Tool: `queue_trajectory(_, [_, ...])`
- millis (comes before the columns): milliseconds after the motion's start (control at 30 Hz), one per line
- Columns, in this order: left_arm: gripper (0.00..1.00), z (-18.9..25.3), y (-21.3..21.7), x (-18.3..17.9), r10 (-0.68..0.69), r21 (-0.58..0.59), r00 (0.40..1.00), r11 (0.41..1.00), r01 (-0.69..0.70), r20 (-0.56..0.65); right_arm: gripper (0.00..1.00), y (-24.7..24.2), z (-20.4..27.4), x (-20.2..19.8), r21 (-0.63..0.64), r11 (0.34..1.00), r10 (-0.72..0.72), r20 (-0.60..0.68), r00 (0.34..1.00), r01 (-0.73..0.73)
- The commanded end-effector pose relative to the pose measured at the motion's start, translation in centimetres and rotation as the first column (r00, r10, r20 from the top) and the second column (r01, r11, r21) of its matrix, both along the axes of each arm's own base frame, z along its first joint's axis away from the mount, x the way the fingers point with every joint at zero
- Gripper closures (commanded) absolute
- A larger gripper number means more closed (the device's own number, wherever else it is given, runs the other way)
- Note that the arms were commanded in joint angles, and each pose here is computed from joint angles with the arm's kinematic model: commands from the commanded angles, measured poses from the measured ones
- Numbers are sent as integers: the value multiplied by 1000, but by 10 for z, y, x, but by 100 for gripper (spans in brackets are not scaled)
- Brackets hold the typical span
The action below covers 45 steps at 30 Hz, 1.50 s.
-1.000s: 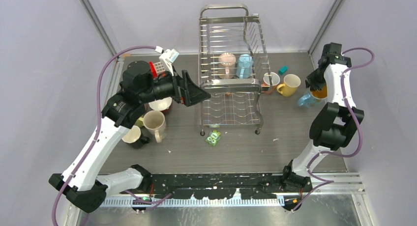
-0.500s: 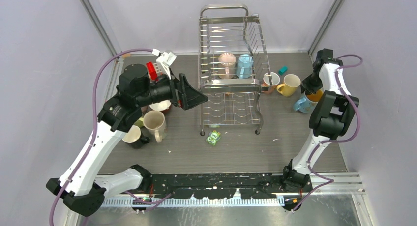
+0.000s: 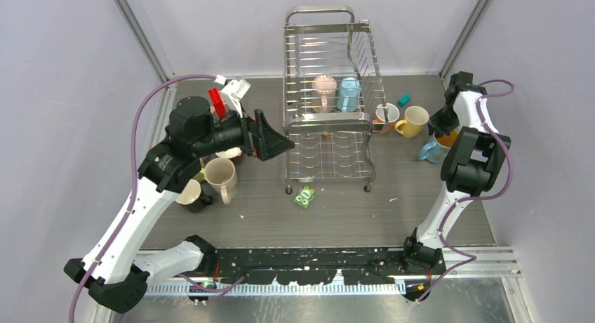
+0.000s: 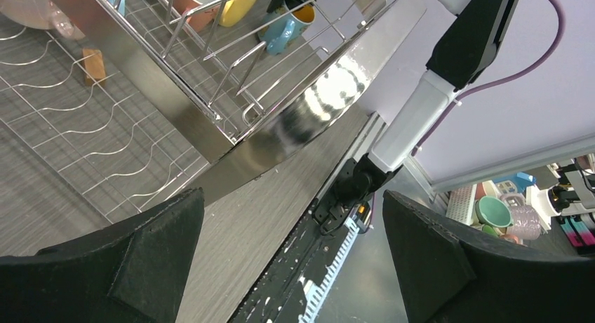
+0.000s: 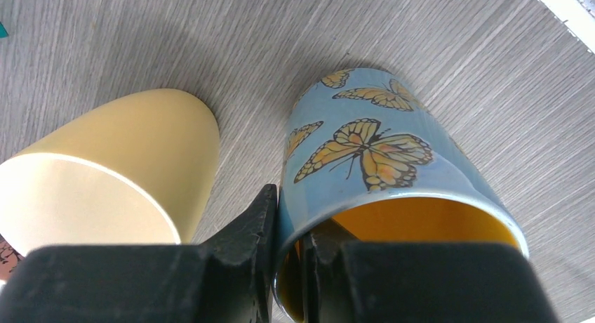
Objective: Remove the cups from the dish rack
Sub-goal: Place the cup at the corner of the board, then unload the cup from the dish rack.
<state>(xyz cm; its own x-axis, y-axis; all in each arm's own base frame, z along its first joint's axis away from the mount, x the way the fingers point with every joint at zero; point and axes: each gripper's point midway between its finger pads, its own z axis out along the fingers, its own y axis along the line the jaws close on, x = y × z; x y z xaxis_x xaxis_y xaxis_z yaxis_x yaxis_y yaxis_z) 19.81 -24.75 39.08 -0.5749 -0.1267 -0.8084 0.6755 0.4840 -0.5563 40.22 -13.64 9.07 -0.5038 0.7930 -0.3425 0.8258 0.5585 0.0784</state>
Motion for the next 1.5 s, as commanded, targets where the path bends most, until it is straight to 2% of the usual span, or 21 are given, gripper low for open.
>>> queue_trajectory(0, [0,3,1,1,6,-1,999,1000,-6,32,80,-13,18,10,-67,998,4,57,998,0])
queue_trajectory(333, [0,-2,0,5,15,5,1000,1000,-15,23,66,-10,16,5,-59,998,0,47,999,2])
queue_trajectory(800, [0,-1,20,15,138,45,988,989,-141,77,23,-4,72,-9,-94,996,7,143,990,7])
queue_trajectory(1000, [0,-1,31,23,224,24,971,974,-226,83,13,9,104,-18,-113,993,42,204,978,-19])
queue_trajectory(1067, [0,0,35,26,253,15,964,967,-255,79,1,15,116,-21,-118,993,56,233,971,-28])
queue_trajectory(1467, [0,16,51,59,358,-60,933,933,-355,36,0,61,206,-34,-145,986,146,467,872,-87])
